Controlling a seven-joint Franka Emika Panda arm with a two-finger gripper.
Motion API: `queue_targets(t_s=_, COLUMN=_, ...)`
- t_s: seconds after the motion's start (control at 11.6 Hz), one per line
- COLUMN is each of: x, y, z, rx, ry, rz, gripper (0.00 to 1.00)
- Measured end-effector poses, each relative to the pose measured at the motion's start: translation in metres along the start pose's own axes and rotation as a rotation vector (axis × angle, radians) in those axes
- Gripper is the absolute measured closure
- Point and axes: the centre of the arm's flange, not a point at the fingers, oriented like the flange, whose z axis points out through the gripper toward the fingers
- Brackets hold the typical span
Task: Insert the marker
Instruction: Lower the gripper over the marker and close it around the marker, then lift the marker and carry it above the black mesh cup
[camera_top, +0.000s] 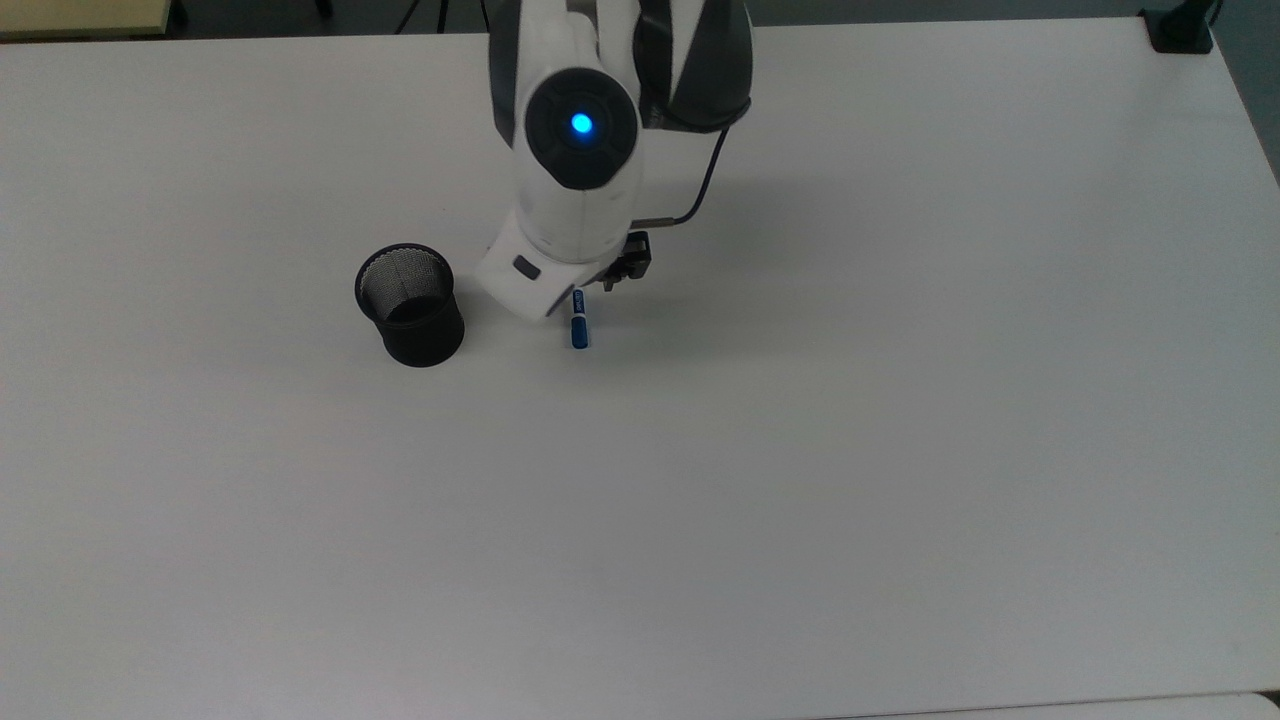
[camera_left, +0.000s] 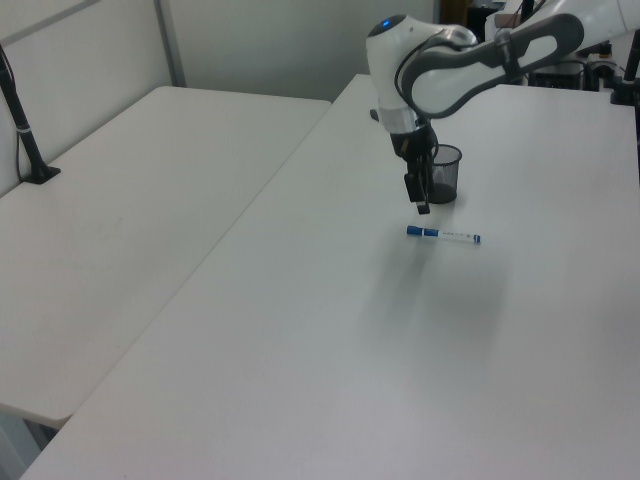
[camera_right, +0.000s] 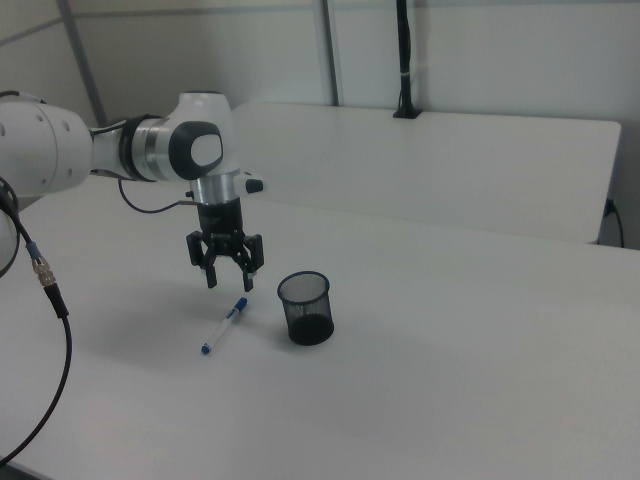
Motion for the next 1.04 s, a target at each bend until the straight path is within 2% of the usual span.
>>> queue_targets(t_s=0.09, x=0.003, y=-0.007, z=0.009, rx=-0.02, ry=-0.015, rz=-0.015, gripper=0.23)
queue_targets(t_s=0.17, x=0.005, y=-0.009, z=0.017, rx=-0.03, ry=-0.029, rz=-0.022, gripper=0.37)
queue_targets(t_s=0.26, x=0.008, y=-0.01, z=0.026, rx=-0.034, ry=-0.042, rz=-0.025, gripper=0.38)
queue_targets(t_s=0.35, x=0.01, y=-0.013, z=0.037, rx=-0.05, ry=-0.06, rz=-0.03, gripper=0.45)
queue_targets(t_s=0.52, x=0.018, y=-0.018, z=0.054, rx=-0.078, ry=-0.064, rz=-0.033, gripper=0.51)
queue_targets(t_s=0.69, x=0.021, y=-0.02, z=0.056, rx=-0.082, ry=-0.053, rz=-0.034, gripper=0.52)
queue_targets(t_s=0.95, x=0.022, y=-0.021, z=0.056, rx=-0.083, ry=-0.049, rz=-0.025, gripper=0.76)
queue_targets(t_s=1.04, x=0.022, y=-0.021, z=0.055, rx=-0.085, ry=-0.047, rz=-0.017, gripper=0.79)
